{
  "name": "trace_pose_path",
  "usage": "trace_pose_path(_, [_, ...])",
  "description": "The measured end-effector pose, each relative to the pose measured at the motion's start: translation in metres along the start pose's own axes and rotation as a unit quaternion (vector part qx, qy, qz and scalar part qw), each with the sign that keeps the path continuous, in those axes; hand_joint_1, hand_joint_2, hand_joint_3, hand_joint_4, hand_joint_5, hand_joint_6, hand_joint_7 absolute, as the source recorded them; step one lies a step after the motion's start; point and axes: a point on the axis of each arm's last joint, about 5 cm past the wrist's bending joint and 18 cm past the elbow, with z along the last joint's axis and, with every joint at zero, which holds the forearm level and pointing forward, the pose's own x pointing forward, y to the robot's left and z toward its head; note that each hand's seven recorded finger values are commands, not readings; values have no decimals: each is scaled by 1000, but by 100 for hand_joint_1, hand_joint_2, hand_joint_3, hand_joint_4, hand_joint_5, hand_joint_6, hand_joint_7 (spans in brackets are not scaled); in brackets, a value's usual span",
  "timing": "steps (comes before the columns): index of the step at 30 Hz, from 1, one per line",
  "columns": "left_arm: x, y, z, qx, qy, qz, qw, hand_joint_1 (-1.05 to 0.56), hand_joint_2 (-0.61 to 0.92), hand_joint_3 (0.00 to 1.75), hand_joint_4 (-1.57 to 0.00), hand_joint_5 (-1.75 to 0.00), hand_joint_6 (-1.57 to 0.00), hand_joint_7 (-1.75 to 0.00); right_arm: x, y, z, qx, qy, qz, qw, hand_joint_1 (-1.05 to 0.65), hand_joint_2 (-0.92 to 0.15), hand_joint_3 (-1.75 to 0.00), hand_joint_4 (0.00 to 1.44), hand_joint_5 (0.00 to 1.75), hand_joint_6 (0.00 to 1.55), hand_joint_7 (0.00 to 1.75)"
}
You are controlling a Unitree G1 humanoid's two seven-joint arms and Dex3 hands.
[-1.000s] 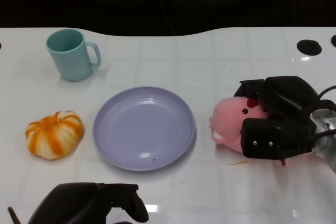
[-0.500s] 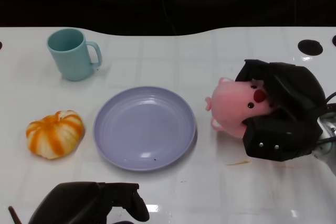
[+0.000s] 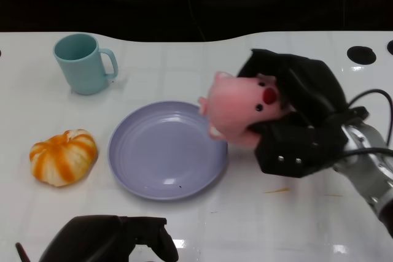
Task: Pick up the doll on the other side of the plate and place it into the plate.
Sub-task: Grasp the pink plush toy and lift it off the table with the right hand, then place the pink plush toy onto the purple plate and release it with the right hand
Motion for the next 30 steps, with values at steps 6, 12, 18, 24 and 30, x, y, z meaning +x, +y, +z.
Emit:
trace_pose_path(6, [1,-3,2,1,-4,-4,1000,-27,92,32,-69,-150,-77,-82,24,7,29,11,-50,12,999,-23,-26,-142,97,175,74,175])
trace_pose_path(12, [2,-3,3,7,-3,-3,1000,-27,92,31,-69,-152,-78,-83,35,22,46,13,-62,40,997,-26,-26,-142,99,175,75,175])
trace_pose_path(18, [2,-4,4,5,-5,-2,1000,-26,92,29,-69,-150,-77,-83,41,34,56,2,-64,71,995,-23,-26,-134,99,175,74,175])
trace_pose_path(24, [2,-5,5,3,-8,2,1000,-26,92,29,-70,-148,-77,-83,42,43,63,16,-62,96,993,-20,-29,-126,97,175,73,168])
trace_pose_path(30, [2,-5,5,4,-9,3,1000,-26,92,28,-71,-146,-78,-80,43,45,67,37,-57,145,987,-34,-71,-50,52,105,72,18])
